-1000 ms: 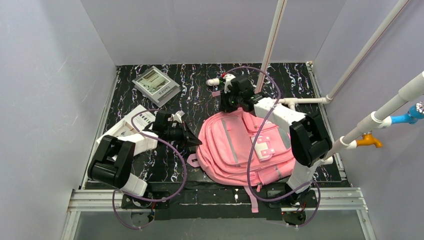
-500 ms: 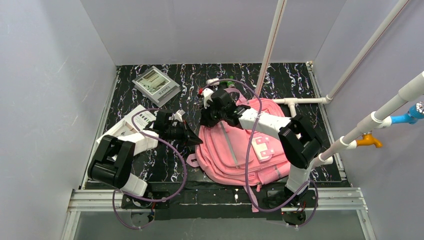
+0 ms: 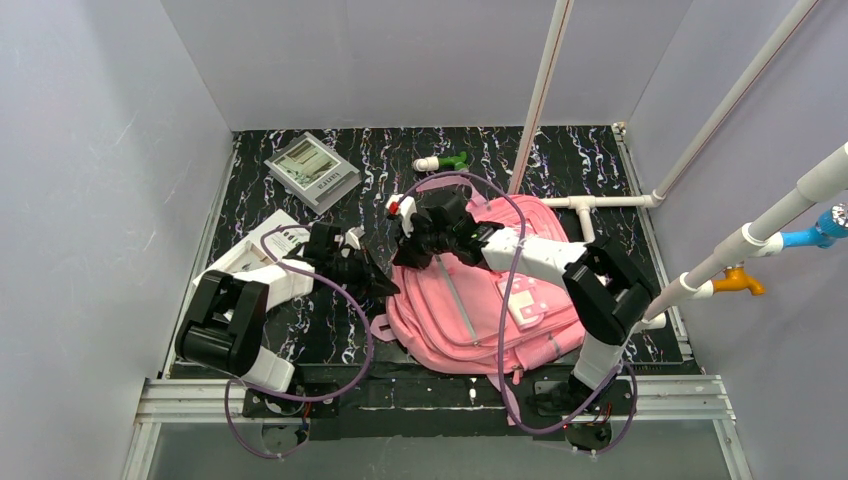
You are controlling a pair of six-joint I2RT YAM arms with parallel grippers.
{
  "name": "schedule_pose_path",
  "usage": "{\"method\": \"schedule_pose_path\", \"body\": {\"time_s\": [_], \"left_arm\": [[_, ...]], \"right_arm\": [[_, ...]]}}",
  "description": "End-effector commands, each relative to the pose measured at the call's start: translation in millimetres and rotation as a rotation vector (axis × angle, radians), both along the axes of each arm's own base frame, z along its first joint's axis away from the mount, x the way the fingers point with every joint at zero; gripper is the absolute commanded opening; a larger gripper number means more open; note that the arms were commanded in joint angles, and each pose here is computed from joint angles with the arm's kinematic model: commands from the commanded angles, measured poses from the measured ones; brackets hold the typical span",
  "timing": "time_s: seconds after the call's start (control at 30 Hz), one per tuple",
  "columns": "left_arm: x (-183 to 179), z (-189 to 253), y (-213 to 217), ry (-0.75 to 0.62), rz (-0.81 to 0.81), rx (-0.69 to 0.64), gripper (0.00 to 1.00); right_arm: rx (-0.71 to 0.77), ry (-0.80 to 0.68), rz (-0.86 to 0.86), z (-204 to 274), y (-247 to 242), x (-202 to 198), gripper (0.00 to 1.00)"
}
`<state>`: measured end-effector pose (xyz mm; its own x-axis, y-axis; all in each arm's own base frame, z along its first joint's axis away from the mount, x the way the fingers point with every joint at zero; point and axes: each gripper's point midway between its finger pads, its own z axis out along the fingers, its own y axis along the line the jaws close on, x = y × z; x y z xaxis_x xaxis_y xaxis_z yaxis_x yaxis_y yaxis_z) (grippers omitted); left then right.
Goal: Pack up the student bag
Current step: Zip the student bag at the center of the board.
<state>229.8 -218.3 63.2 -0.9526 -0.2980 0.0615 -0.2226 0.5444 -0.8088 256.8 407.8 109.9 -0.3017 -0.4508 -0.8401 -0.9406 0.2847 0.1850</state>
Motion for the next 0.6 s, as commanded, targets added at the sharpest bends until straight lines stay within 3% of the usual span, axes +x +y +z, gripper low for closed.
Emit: {"method": "schedule_pose_path", "body": {"time_s": [0.0,0.07,0.2,0.37,0.43,0.57], "left_arm": [[64,26,16,-0.218,0.137,0.051,0.00],[63,34,13,-0.227,0.121,0.022,0.00],[50,50,10,-0.273,0.087,-0.024,0.00],[31,63,10,-0.312,0.060,-0.063,0.00],[25,61,12,-0.307,0.069,-0.062,0.00],[35,52,20,-0.315,0.107,-0.007,0.00]], "right_arm": [[0.163,0.105,0.356,48,20,-100,0.01],[0.162,-0.025,0.270,50,28,-85,0.01],[0.137,-0.220,-0.141,49,23,-7,0.02],[0.262,-0.329,-0.286,68,34,30,0.07],[0.234,-0.322,-0.215,54,49,32,0.04],[0.257,-0.293,0.201,40,57,-38,0.01]]}}
